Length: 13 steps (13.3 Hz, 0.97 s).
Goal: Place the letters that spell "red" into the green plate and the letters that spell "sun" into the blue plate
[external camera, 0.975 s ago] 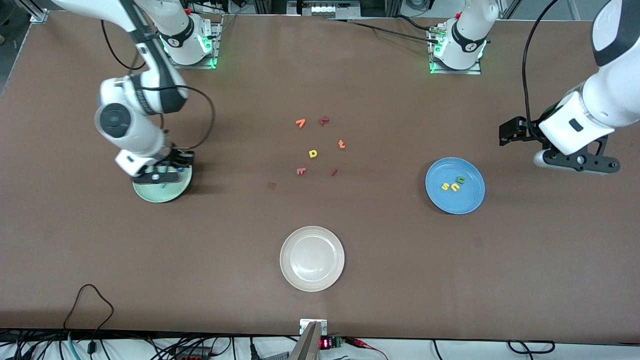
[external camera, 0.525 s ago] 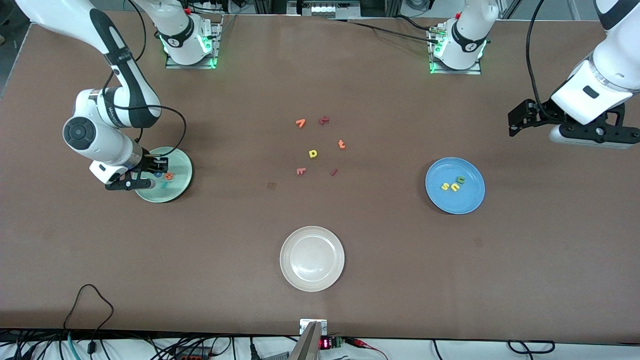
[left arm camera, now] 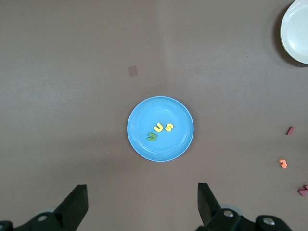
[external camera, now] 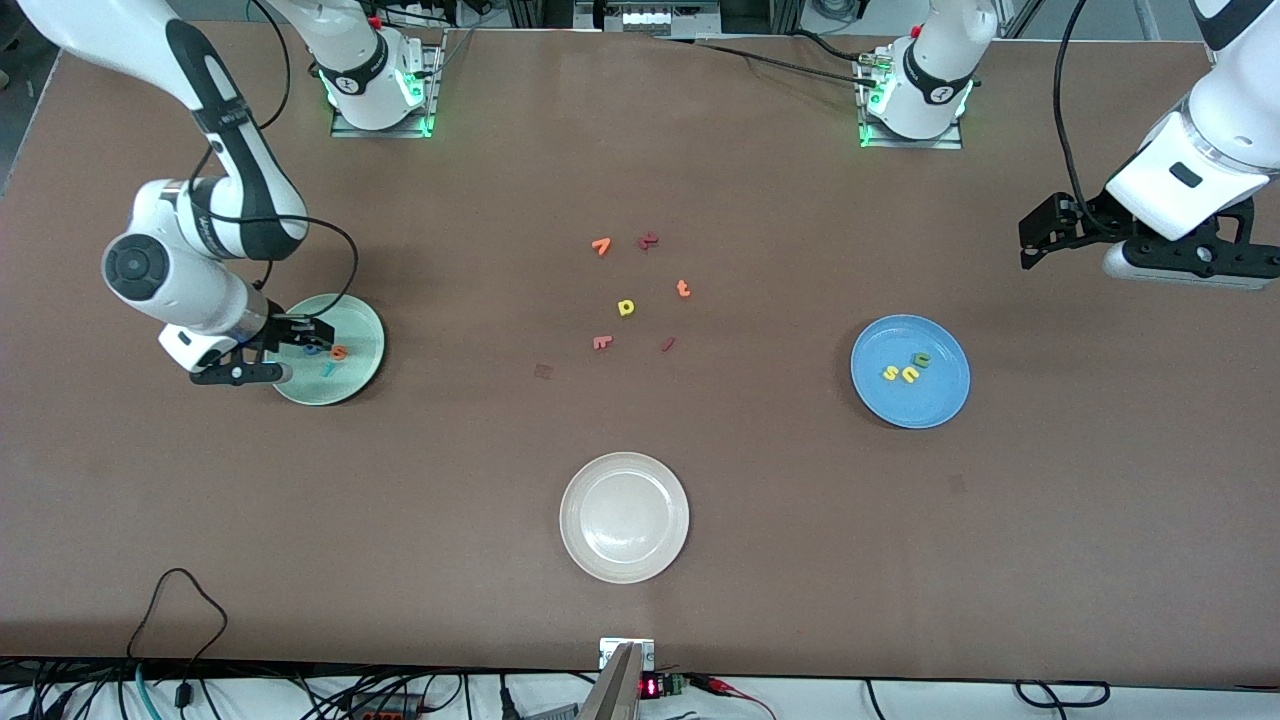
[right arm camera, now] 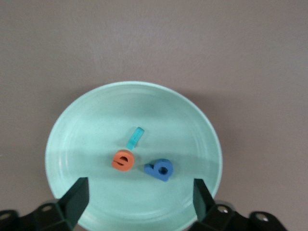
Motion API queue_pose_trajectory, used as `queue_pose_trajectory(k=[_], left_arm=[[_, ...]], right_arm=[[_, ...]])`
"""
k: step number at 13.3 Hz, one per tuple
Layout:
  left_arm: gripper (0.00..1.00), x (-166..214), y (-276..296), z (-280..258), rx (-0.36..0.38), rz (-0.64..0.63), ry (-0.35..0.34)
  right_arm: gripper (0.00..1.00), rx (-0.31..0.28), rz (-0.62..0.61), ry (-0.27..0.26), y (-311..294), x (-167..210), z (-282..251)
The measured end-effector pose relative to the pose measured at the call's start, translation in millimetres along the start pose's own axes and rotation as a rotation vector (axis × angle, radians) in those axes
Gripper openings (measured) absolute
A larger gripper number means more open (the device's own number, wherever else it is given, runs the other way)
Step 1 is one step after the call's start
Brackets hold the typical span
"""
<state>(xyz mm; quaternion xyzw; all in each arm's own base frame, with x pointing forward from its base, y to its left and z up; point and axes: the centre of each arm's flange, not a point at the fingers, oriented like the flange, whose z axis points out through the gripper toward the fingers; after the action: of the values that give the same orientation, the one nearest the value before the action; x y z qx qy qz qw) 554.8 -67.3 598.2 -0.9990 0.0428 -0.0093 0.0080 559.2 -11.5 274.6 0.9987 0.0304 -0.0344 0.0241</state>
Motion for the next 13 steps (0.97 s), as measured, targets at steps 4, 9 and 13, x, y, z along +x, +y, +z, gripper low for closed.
queue_pose_trajectory(k=[4,9,13], left_arm=[[1.0,-1,-1,0,0.0,-0.002,-0.001],[1.0,-2,-2,-1,0.001,-0.004,-0.003],[1.0,-4,-3,1,0.002,-0.005,-0.016]], right_arm=[[1.0,-0.032,0.027,0.028,11,11,-137],[1.0,-0.035,0.087,0.058,31,1,-282],[1.0,0.034,0.158,0.028,64,-16,-327]])
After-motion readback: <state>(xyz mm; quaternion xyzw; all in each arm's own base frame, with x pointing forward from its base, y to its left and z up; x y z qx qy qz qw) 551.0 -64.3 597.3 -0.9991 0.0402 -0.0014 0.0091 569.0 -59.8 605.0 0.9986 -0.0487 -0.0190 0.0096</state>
